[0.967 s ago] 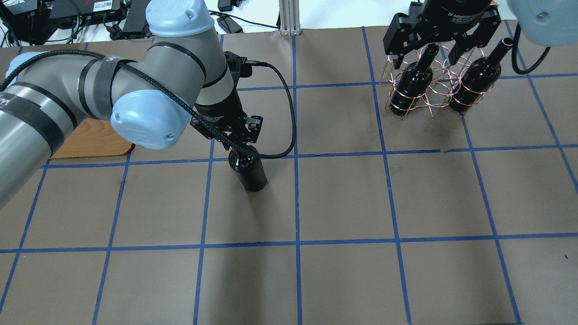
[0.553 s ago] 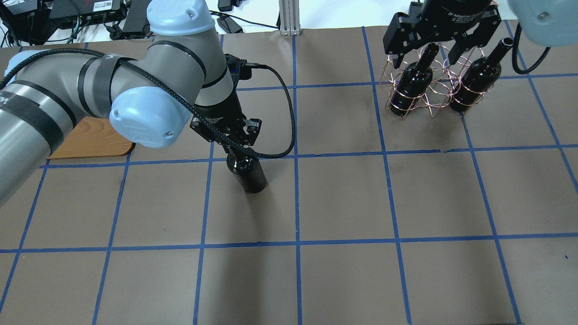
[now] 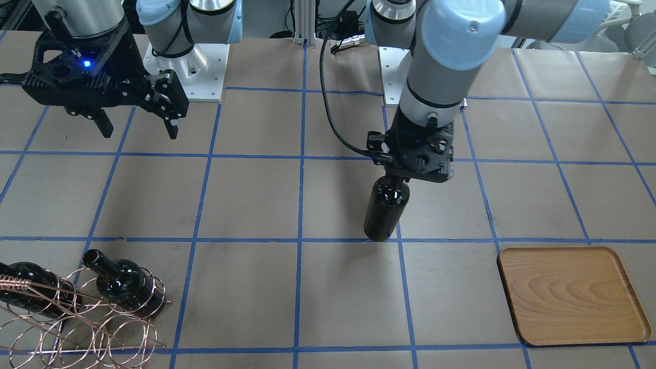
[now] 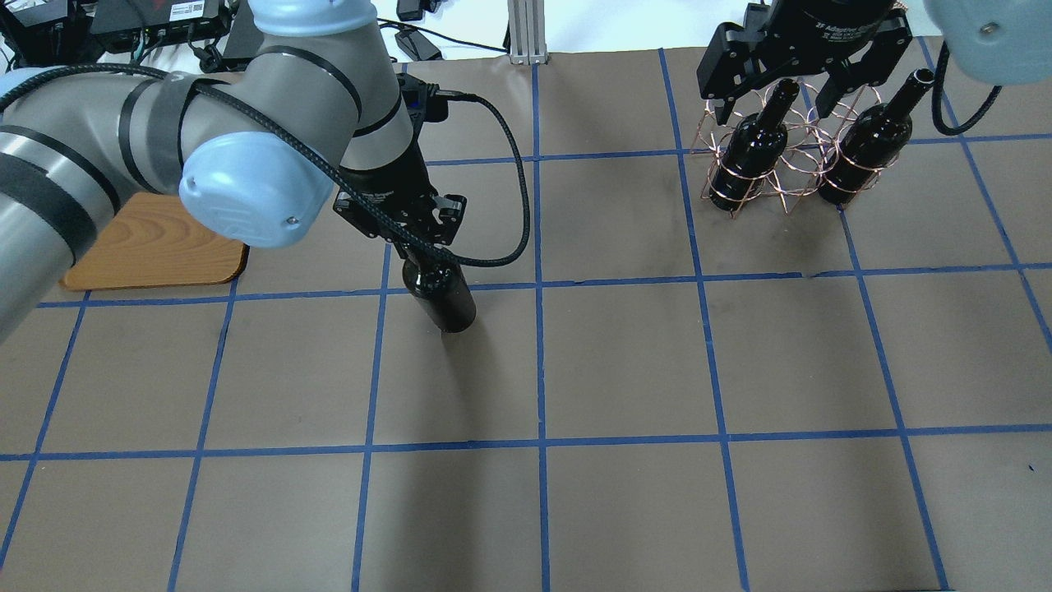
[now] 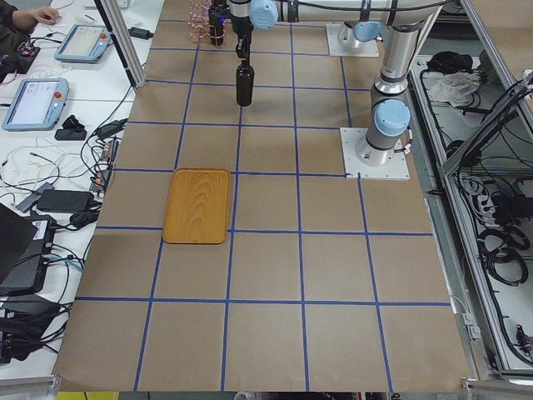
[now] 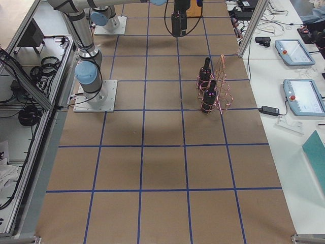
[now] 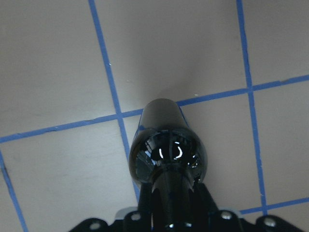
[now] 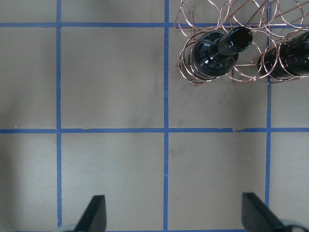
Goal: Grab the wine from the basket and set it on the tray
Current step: 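Lift the bottle with the left gripper and carry it over the tray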
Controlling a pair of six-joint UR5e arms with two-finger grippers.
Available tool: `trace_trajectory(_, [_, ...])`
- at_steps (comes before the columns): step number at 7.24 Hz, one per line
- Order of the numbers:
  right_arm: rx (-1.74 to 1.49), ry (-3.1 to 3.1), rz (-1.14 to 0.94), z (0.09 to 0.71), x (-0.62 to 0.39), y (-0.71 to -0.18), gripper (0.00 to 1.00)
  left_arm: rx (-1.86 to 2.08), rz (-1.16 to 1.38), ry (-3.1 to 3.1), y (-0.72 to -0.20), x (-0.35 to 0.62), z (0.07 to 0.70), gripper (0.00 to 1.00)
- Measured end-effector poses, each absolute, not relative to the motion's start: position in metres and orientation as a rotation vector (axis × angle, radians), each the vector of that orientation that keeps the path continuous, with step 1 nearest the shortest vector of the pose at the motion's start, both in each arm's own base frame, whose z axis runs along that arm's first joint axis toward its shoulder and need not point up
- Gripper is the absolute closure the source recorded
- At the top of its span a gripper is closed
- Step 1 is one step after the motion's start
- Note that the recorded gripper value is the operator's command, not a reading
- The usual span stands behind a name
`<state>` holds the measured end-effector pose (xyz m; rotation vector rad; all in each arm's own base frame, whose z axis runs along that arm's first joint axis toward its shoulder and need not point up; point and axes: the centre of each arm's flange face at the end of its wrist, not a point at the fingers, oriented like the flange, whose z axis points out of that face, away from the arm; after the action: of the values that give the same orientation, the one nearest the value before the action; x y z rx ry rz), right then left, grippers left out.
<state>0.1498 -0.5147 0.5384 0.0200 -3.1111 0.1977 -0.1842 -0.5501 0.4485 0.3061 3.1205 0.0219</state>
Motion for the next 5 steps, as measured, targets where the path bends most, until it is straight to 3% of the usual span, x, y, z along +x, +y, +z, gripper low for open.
trace_trajectory(5, [0.023, -3.11, 0.196, 0.538, 0.15, -0.514, 0.0, 0.428, -0.028, 3.049, -0.636, 0.045, 0.464, 1.0])
